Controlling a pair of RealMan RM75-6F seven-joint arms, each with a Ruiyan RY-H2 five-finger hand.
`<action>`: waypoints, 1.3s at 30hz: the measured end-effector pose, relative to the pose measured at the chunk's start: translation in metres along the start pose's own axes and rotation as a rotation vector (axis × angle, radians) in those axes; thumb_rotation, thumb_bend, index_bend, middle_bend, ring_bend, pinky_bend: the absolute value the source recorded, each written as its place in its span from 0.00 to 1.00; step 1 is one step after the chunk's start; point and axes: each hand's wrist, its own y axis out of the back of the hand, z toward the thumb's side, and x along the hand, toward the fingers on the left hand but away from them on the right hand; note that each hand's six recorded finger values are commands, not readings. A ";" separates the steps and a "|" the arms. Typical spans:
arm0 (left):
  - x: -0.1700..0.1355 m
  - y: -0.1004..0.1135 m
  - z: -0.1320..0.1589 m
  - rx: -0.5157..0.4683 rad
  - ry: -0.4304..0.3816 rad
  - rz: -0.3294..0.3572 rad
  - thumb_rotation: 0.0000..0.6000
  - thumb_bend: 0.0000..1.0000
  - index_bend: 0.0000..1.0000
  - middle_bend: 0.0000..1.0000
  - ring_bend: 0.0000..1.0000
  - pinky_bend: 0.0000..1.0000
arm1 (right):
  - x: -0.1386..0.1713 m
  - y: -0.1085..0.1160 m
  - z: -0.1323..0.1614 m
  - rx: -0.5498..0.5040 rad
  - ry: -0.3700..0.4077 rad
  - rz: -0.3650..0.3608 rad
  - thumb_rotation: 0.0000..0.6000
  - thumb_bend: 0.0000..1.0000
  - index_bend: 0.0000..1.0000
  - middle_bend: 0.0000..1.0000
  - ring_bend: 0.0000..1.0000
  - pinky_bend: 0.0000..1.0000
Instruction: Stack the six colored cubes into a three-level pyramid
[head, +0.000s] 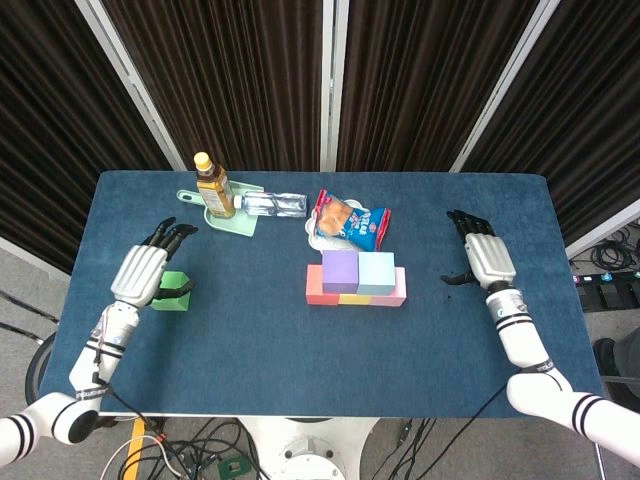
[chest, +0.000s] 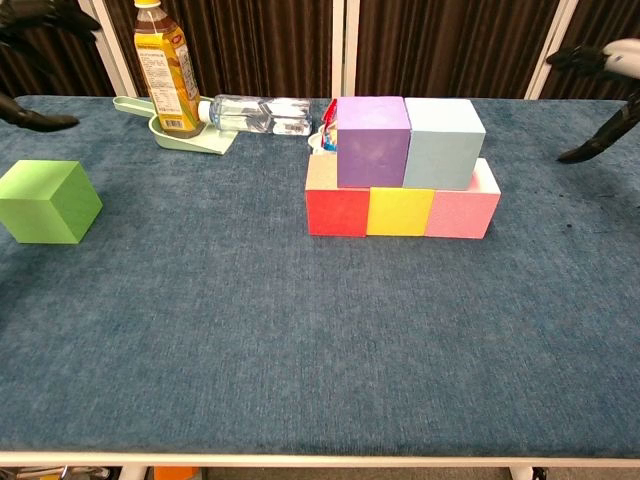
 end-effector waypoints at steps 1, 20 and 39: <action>-0.001 0.002 -0.002 0.006 0.004 0.007 1.00 0.18 0.12 0.12 0.01 0.27 | -0.002 -0.004 0.002 -0.001 0.002 0.003 1.00 0.02 0.00 0.00 0.00 0.00; -0.012 0.006 -0.020 0.005 0.036 0.001 1.00 0.18 0.11 0.12 0.01 0.26 | -0.023 -0.043 0.037 -0.028 0.056 0.027 1.00 0.02 0.00 0.00 0.00 0.00; -0.016 0.003 -0.022 -0.005 0.042 -0.020 1.00 0.18 0.11 0.12 0.01 0.26 | -0.029 -0.051 0.049 -0.033 0.081 0.044 1.00 0.02 0.00 0.00 0.00 0.00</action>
